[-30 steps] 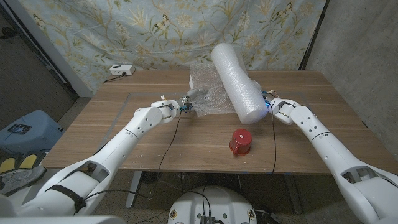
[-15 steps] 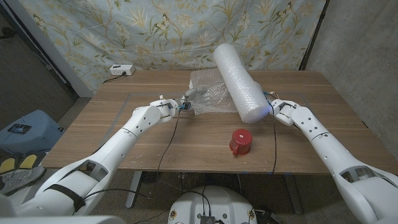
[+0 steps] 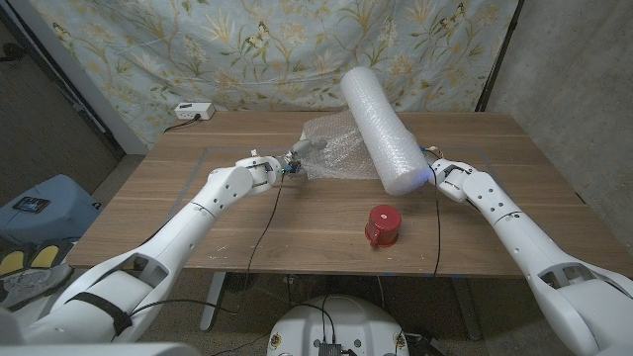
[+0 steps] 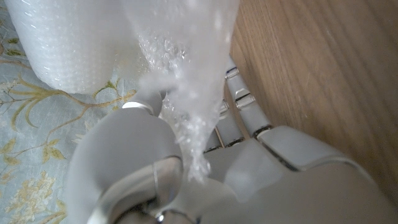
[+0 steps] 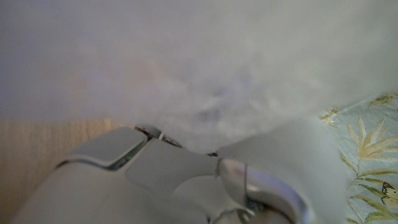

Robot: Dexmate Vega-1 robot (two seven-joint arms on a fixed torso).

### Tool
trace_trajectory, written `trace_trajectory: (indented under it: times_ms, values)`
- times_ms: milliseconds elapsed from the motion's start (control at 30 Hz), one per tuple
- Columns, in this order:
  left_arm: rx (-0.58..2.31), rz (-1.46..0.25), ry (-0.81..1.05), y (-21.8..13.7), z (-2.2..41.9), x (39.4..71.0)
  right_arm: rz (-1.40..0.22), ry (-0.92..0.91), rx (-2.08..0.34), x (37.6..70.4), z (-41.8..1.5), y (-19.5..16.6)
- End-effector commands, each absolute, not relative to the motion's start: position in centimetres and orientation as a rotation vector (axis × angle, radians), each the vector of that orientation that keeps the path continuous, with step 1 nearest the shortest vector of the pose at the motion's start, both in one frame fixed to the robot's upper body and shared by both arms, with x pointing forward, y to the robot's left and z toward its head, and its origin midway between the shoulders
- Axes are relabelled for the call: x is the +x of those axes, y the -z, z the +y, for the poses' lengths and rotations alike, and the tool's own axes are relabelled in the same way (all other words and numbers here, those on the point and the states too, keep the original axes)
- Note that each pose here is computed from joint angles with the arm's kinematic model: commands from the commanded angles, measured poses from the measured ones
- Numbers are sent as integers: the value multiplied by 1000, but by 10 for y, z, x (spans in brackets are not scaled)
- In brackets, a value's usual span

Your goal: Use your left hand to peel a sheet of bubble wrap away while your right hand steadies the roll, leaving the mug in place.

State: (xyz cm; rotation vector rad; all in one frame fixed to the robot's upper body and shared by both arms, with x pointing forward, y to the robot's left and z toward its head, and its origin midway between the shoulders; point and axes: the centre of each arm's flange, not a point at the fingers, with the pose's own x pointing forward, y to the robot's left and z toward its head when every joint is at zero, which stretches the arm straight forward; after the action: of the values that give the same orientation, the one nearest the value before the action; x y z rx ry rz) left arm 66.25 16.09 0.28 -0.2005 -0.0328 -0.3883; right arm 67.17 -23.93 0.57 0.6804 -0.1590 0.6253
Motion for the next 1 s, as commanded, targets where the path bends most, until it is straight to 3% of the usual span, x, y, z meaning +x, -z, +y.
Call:
trace_trajectory:
  times_ms: [33, 1000]
  values:
    - [-191, -36, 381, -4, 165, 662, -173, -641, 675, 673, -239, -4]
    - [-167, -31, 355, -4, 174, 651, -170, -679, 699, 670, -243, 6]
